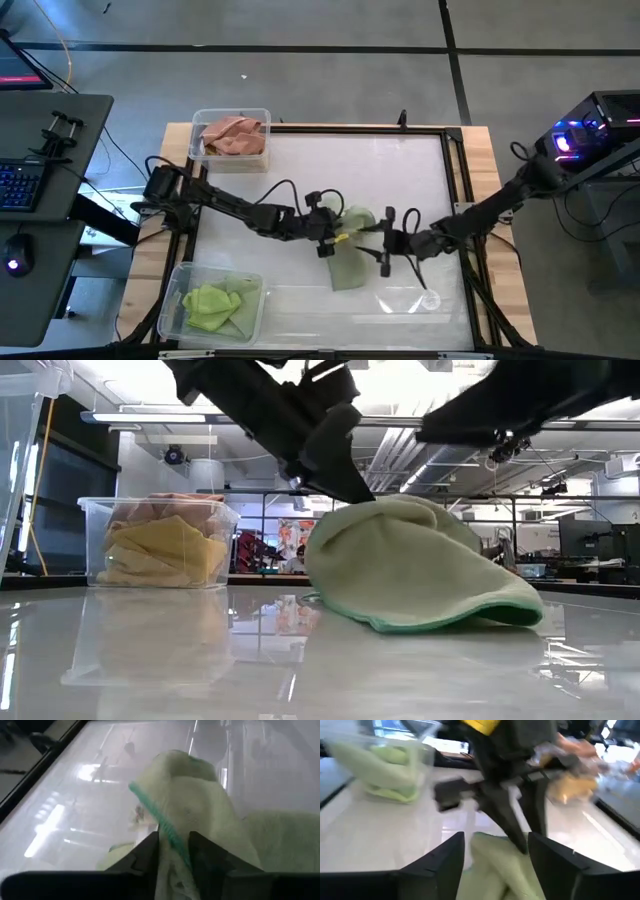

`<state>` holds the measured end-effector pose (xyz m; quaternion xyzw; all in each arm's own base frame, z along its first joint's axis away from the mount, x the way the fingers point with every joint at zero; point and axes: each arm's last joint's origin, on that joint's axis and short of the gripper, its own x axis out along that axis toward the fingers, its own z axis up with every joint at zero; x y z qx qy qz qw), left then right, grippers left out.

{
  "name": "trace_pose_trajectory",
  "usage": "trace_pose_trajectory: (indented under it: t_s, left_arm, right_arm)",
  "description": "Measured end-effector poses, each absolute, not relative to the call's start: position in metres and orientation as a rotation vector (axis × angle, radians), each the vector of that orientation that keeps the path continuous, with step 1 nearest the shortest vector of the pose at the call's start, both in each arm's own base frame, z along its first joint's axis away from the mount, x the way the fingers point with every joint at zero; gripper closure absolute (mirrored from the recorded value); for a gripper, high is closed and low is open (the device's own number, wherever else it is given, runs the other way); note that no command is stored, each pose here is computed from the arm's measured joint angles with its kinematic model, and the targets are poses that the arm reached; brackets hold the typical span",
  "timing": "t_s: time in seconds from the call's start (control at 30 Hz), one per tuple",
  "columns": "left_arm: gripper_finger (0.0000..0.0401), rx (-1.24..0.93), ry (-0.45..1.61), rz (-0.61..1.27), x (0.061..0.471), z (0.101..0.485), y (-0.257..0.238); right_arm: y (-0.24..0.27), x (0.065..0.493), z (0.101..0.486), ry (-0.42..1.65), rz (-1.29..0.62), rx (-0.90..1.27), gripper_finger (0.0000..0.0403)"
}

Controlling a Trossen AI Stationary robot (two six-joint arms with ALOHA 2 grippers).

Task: Sort towels by color in basket
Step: Put the green towel into the bottom transparent bin

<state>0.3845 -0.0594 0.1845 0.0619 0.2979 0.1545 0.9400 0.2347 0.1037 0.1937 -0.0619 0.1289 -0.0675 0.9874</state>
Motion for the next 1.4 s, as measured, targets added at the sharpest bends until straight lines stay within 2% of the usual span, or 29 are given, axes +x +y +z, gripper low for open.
trace_pose_trajectory:
  t_s: [0.17,0.3,0.4,0.63,0.8,1.0,1.07,1.23,1.4]
  left_arm:
    - [0.0273,0.105,0.67,0.397,0.371,0.195,-0.056]
    - [0.0269,0.103,0.726,0.565,0.356,0.197,-0.052]
    - [0.0269,0.087,0.759,0.608,0.35,0.195,-0.052]
    - [0.0268,0.103,0.76,0.543,0.354,0.188,-0.065]
    - [0.0273,0.184,0.712,0.457,0.36,0.187,-0.081]
    - [0.0279,0.25,0.577,0.378,0.37,0.194,-0.098]
    - [0.0281,0.212,0.555,0.351,0.373,0.194,-0.099]
    - [0.0292,0.068,0.632,0.386,0.376,0.183,-0.075]
    - [0.0306,-0.015,0.751,0.394,0.381,0.156,-0.05]
  right_arm:
    - [0.089,0.246,0.18,0.308,-0.202,-0.088,0.0172]
    - [0.078,0.257,0.161,0.363,-0.245,-0.091,0.0171]
    - [0.069,0.265,0.148,0.401,-0.243,-0.058,0.0171]
    - [0.056,0.277,0.121,0.484,-0.107,0.018,0.0171]
    - [0.055,0.276,0.101,0.583,-0.086,0.112,0.0171]
    - [0.057,0.274,0.116,0.532,-0.095,0.119,0.0171]
    - [0.061,0.271,0.127,0.513,-0.078,0.119,0.0171]
    - [0.074,0.257,0.154,0.484,-0.013,0.135,0.0172]
    - [0.1,0.245,0.164,0.468,0.228,0.012,0.0172]
